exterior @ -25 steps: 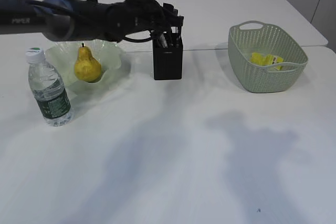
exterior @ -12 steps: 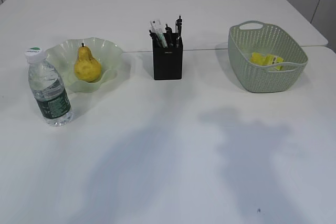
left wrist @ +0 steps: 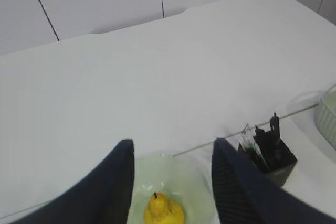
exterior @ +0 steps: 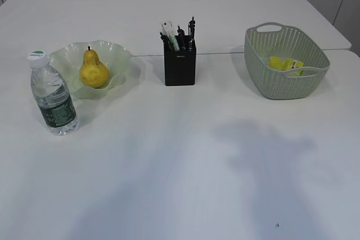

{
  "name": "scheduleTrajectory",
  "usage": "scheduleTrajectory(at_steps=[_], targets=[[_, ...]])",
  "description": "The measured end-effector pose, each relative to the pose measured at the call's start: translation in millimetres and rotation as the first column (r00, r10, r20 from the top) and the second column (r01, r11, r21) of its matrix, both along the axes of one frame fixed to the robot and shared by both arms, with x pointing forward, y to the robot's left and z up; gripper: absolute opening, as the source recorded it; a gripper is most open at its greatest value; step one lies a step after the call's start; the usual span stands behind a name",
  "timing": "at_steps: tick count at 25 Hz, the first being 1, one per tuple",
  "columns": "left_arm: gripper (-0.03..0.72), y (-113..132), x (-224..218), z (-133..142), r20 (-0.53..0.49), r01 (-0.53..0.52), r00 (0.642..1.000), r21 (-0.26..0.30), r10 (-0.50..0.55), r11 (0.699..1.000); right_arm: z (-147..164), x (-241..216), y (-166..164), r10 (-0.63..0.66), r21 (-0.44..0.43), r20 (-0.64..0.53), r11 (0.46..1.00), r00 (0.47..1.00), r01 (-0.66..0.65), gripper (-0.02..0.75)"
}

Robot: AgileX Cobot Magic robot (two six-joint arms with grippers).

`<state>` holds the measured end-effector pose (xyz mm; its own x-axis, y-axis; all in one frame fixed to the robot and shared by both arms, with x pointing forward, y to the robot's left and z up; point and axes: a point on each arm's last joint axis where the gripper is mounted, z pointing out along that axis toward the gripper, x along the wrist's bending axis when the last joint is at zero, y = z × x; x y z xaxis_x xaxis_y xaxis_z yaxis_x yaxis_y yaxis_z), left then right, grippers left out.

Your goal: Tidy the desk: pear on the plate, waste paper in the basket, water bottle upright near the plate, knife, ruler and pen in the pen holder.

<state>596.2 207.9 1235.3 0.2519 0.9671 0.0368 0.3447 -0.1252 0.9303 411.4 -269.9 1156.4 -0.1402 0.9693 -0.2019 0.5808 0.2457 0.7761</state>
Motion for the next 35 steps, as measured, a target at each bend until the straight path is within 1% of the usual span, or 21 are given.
scheduleTrajectory(at_steps=[2, 4, 7, 10, 11, 15, 19, 21, 24, 28, 30, 35], targets=[[0.333, 8, -23, 14, -0.028, -0.008, 1.0, 0.01, 0.008, 1.0, 6, -11, -3, -0.005, 0.008, 0.023, 1.0, 1.0, 0.005, 0.244], [0.33, 16, -48, 31, -0.028, -0.015, 0.999, 0.014, 0.015, 1.0, 10, -23, -8, -0.014, 0.015, 0.035, 1.0, 0.999, 0.013, 0.244], [0.329, 27, -86, 49, -0.05, -0.023, 0.998, 0.027, 0.025, 0.999, 15, -44, -15, -0.026, 0.014, 0.04, 1.0, 0.999, 0.026, 0.244], [0.328, 37, -125, 61, -0.09, -0.028, 0.995, 0.035, 0.031, 0.999, 20, -65, -22, -0.036, 0.02, 0.064, 0.999, 0.997, 0.034, 0.244], [0.328, 41, -138, 65, -0.102, -0.032, 0.994, 0.031, 0.035, 0.999, 20, -72, -24, -0.038, 0.025, 0.077, 0.999, 0.996, 0.036, 0.244], [0.308, 54, -183, 73, -0.138, -0.042, 0.989, 0.044, 0.047, 0.998, 14, -97, -29, -0.033, 0.063, 0.112, 0.998, 0.993, 0.026, 0.244], [0.289, 67, -234, 71, -0.105, -0.049, 0.993, 0.037, 0.052, 0.998, 0, -120, -32, -0.015, 0.114, 0.133, 0.993, 0.991, 0.0, 0.244], [0.284, 75, -263, 63, -0.086, -0.049, 0.995, 0.031, 0.052, 0.998, -3, -130, -34, -0.005, 0.126, 0.157, 0.992, 0.988, -0.015, 0.244], [0.272, 86, -305, 40, -0.071, -0.057, 0.996, 0.011, 0.057, 0.998, -10, -140, -36, 0.006, 0.124, 0.176, 0.992, 0.984, -0.029, 0.244], [0.259, 97, -349, -7, -0.074, -0.063, 0.995, -0.005, 0.062, 0.998, -25, -148, -36, 0.058, 0.096, 0.128, 0.993, 0.99, -0.07, 0.244], [0.258, 102, -372, -31, -0.053, -0.052, 0.997, -0.022, 0.051, 0.998, -32, -153, -36, 0.075, 0.089, 0.123, 0.992, 0.99, -0.086, 0.244], [0.251, 106, -410, -91, -0.011, -0.003, 1.0, -0.075, 0.002, 0.997, -53, -168, -38, 0.089, 0.113, 0.126, 0.988, 0.988, -0.103, 0.244]])
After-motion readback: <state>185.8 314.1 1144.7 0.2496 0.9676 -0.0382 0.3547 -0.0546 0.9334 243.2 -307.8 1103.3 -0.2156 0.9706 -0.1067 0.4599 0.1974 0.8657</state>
